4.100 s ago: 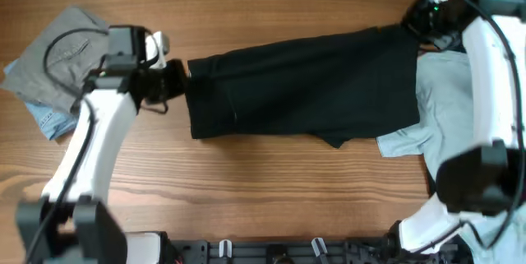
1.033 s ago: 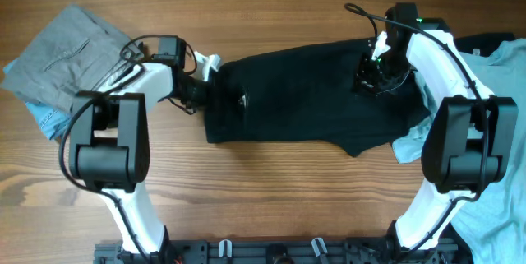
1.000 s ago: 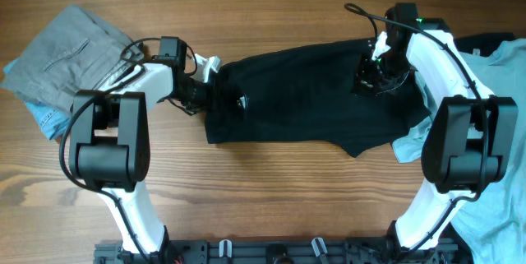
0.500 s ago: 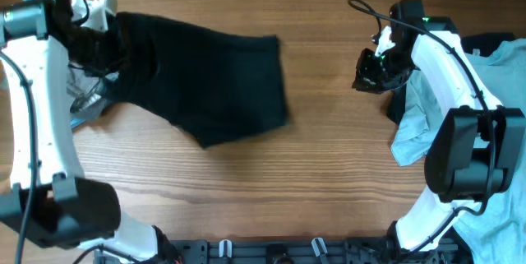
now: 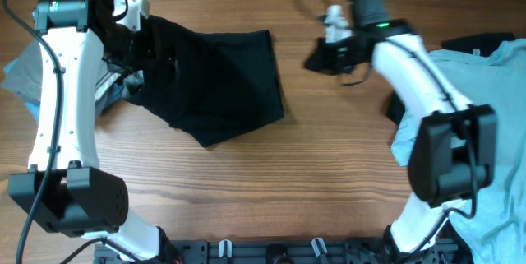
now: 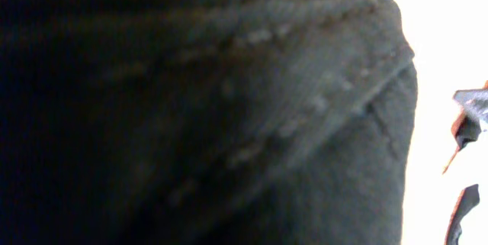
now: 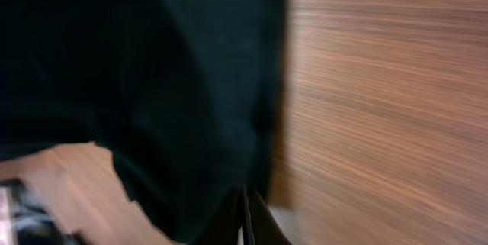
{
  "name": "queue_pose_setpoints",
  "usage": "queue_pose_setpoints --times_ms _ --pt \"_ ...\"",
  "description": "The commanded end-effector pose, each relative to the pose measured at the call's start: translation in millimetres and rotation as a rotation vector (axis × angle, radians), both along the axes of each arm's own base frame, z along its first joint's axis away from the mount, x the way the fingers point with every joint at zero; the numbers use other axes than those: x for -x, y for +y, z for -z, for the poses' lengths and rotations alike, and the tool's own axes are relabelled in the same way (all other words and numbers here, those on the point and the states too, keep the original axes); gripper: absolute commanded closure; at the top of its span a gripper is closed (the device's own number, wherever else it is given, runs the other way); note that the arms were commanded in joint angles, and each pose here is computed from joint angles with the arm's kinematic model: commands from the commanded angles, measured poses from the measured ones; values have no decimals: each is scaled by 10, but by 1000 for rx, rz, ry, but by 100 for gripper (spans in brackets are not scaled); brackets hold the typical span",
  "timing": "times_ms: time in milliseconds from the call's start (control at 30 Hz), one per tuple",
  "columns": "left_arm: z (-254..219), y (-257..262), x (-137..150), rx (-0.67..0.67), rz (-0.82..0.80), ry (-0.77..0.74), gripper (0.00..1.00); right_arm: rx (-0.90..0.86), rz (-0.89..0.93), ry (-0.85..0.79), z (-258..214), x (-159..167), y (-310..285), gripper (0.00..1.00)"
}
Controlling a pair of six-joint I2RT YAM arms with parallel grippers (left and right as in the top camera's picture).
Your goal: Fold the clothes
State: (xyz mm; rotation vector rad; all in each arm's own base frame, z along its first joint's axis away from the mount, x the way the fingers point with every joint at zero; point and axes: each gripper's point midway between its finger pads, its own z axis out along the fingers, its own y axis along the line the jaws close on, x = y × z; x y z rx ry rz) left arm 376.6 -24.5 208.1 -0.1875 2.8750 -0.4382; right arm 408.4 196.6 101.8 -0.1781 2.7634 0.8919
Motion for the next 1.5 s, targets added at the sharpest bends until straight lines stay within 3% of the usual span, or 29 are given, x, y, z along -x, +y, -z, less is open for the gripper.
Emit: queue_pose_setpoints --times_ms 0,100,200,367,567,700,800,933,1000,1100,1233,1300,1400,1467 --pt "-16 115 -26 -6 -56 -5 96 179 -62 -10 477 157 433 96" --pt "-22 185 -48 -1 -92 -9 96 223 -118 31 796 331 669 96" --pt "-40 265 -89 26 -157 -15 96 272 -46 157 1121 455 598 96" --pt "-78 233 -146 69 -154 -41 96 578 196 322 1554 668 -172 96" --pt "-81 108 -150 71 -122 -42 96 694 340 477 1499 850 -778 96" --pt "-89 -183 -221 43 -42 -79 96 634 244 458 1373 816 -687 96" --pt "-48 -134 -254 -39 -103 -75 96 637 253 453 1304 797 -725 96" --pt "6 -124 -288 -47 -111 -67 96 635 249 466 1243 800 -840 96" --pt "165 -163 -323 -52 -101 -28 96 580 159 414 1173 738 -748 96" --pt "385 -232 -348 -56 -83 30 96 340 -2 265 780 520 -318 96" --pt "434 -241 -394 -51 -99 33 96 -38 -23 32 -19 99 284 95" --pt "429 -264 -394 -37 -95 33 96 -162 63 -15 -254 -139 470 96" --pt "390 -393 -408 38 -74 27 96 -173 161 -31 -146 -331 642 96" --pt "375 -445 -402 65 -65 29 96 -168 133 -12 68 -288 863 96"
